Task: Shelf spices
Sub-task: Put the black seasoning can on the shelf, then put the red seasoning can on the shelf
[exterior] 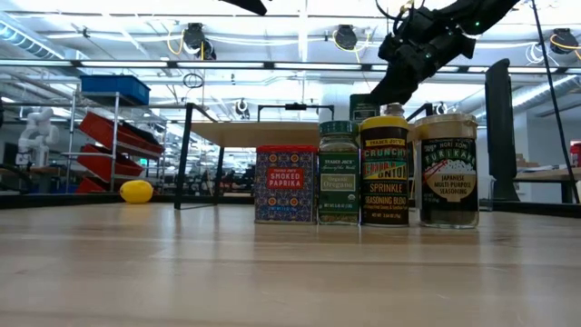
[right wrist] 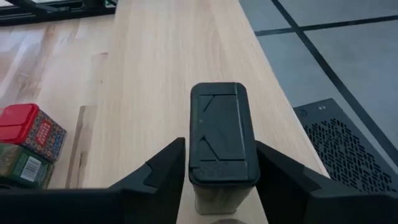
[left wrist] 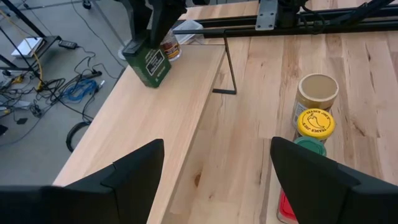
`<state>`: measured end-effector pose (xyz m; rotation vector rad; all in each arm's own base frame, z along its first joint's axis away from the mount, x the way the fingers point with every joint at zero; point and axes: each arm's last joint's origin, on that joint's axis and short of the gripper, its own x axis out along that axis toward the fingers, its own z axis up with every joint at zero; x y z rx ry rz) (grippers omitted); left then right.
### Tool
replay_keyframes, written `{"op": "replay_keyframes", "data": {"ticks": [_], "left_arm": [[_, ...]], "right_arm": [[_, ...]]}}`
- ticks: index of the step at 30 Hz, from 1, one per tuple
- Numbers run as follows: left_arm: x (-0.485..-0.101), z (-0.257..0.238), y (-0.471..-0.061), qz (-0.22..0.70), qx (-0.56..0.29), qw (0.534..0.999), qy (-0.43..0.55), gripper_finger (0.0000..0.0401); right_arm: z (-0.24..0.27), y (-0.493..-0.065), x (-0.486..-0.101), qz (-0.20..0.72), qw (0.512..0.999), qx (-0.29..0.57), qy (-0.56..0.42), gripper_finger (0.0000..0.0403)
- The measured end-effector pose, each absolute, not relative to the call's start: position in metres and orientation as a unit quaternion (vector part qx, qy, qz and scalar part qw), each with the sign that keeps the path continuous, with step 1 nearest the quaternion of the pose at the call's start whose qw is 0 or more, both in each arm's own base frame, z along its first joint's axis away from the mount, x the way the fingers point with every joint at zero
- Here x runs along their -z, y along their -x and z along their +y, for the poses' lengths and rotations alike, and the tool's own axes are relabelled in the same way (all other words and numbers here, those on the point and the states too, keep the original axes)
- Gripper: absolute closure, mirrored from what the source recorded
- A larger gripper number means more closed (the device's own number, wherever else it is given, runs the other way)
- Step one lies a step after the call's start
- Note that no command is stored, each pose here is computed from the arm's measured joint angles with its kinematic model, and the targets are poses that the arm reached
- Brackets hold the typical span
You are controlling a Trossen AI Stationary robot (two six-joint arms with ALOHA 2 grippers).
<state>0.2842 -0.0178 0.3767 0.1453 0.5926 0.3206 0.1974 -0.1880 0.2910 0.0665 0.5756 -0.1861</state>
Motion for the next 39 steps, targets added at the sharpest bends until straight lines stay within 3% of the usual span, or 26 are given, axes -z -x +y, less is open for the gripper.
{"op": "replay_keyframes", "data": {"ticks": [18, 29, 39], "left_arm": [[-0.375, -0.018, -0.284, 0.291, -0.154, 0.942, -0.070, 0.0096], [-0.284, -0.033, -0.281, 0.390, -0.042, 0.920, -0.019, 0.0096], [-0.248, -0.053, -0.283, 0.308, 0.004, 0.951, -0.026, 0.0093]], "right_arm": [[-0.141, -0.162, -0.338, 0.233, 0.965, 0.120, -0.021, 0.0233], [-0.046, -0.172, -0.356, 0.216, 0.973, -0.055, -0.059, 0.0234], [-0.001, -0.213, -0.332, 0.294, 0.955, -0.027, -0.022, 0.0234]]}}
